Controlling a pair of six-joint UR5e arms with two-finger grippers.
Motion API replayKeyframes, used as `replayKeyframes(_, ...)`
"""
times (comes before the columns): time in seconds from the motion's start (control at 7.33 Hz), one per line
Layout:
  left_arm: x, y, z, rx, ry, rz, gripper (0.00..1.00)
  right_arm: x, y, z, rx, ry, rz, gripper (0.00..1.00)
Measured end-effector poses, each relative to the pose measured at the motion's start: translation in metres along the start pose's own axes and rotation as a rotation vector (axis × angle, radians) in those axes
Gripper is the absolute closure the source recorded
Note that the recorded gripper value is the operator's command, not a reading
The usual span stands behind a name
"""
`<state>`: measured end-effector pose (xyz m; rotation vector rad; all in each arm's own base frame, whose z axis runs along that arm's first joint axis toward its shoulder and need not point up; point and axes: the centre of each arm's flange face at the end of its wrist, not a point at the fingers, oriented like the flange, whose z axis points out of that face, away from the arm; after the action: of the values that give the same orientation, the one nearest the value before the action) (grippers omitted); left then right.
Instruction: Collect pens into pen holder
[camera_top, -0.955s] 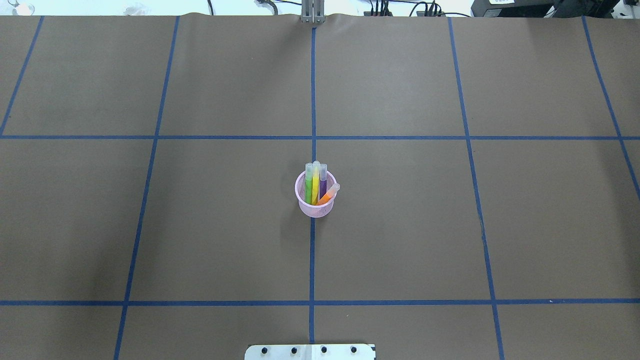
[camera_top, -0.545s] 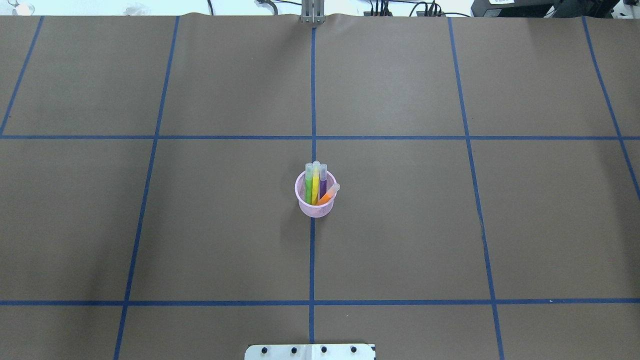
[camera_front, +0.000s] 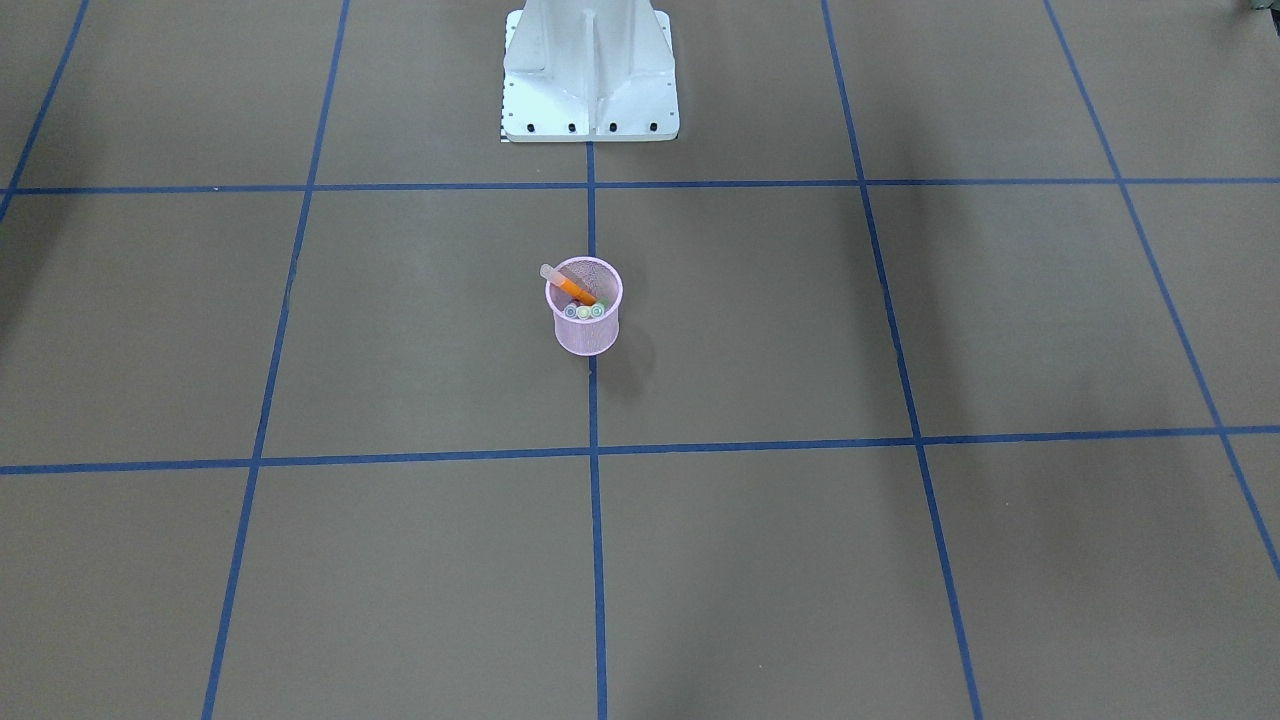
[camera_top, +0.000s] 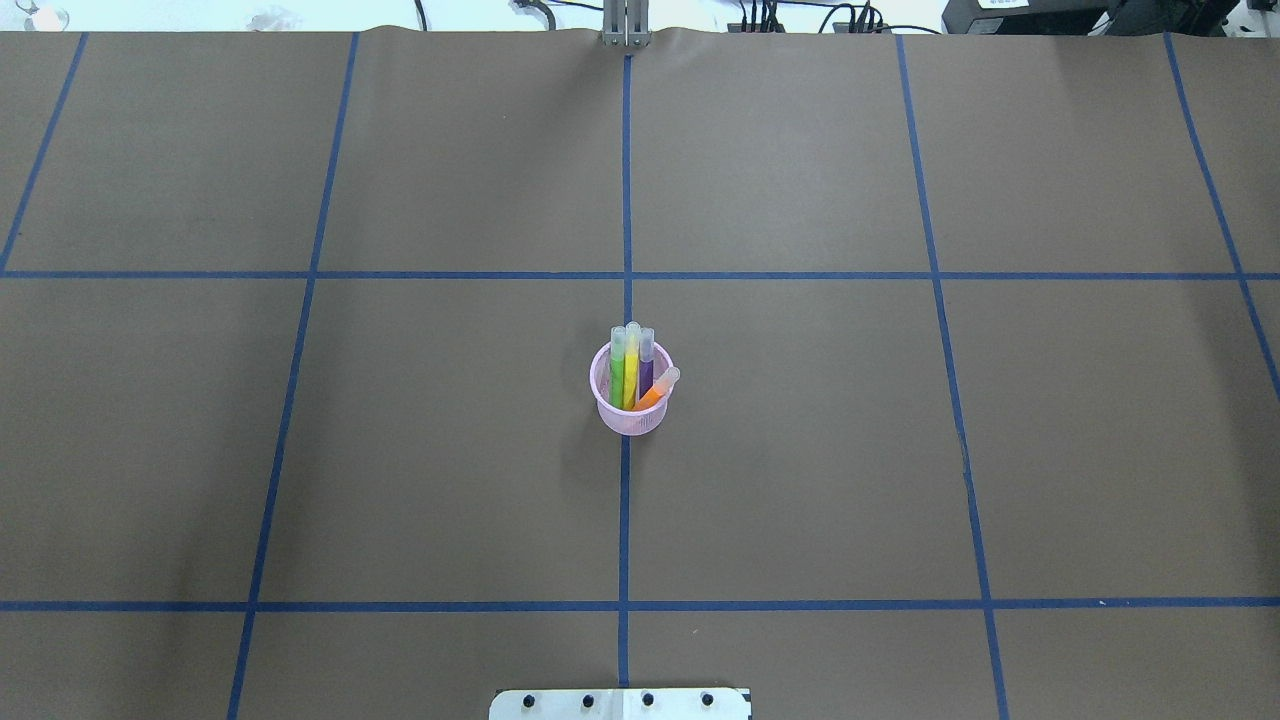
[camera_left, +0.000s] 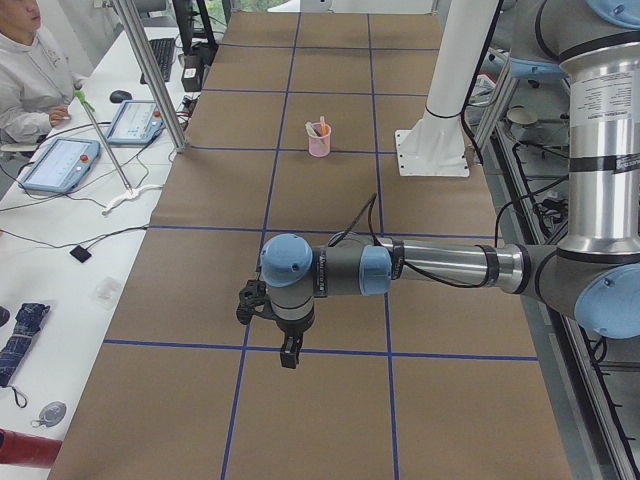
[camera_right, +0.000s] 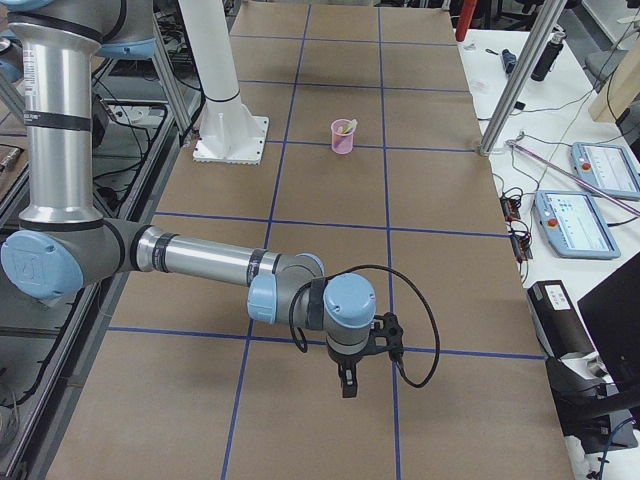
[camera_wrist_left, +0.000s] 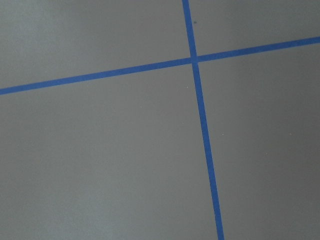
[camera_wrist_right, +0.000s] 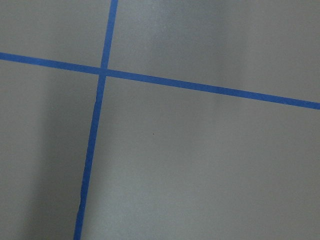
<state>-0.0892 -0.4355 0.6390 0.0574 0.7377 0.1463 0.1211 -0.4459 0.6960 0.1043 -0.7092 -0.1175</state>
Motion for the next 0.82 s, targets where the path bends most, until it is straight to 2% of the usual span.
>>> replayKeyframes(0.41,0.001,0.001,-0.001,0.002,-0.001,0.003,0.0,-0.004,-0.004,-0.005,0.008,-0.005,0.012,0.0)
replayKeyframes(0.82,0.002,0.002,-0.001,0.004,-0.002,0.004,0.0,-0.013,-0.011,-0.012,0.016,0.001,0.088,0.0)
